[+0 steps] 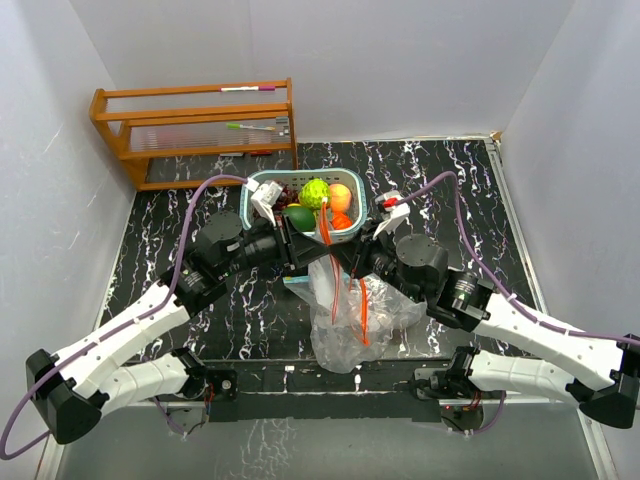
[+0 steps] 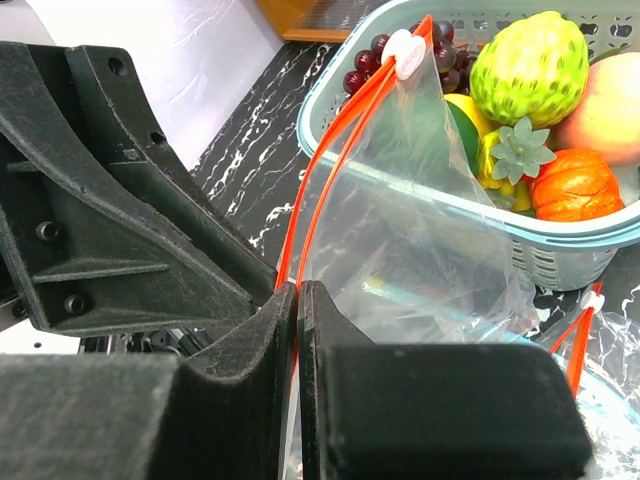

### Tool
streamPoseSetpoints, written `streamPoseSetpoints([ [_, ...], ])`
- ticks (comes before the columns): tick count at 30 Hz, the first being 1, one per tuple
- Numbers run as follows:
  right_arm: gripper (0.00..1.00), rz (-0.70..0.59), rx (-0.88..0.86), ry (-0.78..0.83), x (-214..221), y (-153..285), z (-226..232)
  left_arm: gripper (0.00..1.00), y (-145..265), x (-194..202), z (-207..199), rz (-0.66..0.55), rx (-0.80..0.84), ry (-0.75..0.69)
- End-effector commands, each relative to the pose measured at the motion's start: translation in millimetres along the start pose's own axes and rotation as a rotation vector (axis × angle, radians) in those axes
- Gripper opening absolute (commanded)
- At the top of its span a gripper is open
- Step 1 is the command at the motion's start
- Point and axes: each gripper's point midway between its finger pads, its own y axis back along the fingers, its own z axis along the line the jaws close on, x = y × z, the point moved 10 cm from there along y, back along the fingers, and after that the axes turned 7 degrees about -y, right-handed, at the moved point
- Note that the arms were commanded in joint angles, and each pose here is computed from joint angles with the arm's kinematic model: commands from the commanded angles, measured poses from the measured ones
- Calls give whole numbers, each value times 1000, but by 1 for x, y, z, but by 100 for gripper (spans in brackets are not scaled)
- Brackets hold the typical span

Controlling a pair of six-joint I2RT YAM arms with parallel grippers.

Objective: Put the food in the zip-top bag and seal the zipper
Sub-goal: Open the zipper of the food storage bag.

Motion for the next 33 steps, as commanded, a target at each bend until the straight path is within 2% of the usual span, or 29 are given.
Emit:
streamPoseSetpoints([
  [1, 8, -65, -72, -18, -11, -1, 10, 17, 11, -6, -8, -24, 13, -14],
  [4, 8, -66, -74, -19, -11, 0, 11, 23, 15, -6, -8, -18, -15, -21],
  [5, 8, -65, -75, -18, -11, 0, 11, 28, 16, -5, -7, -12, -28, -21],
  [7, 8, -64, -77, -17, -12, -1, 11, 46, 18, -4, -5, -8, -53, -24],
  [8, 8, -63, -78, -16, -12, -1, 11, 53, 19, -4, -3, -11, -75, -25],
  [13, 8, -56, -76, -10, -11, -2, 11, 75, 24, -7, 2, -37, -184, -25],
  [15, 8, -54, -70, -5, -10, -2, 10, 88, 22, -12, 2, -46, -209, -25],
  [18, 8, -51, -64, 1, -10, -2, 9, 95, 19, -17, 1, -74, -216, -14],
  [30, 8, -56, -64, 6, -12, 1, 9, 97, 9, -25, 8, -140, -281, -11],
  [33, 8, -52, -63, 6, -10, 0, 9, 90, 4, -25, 10, -142, -282, -4],
])
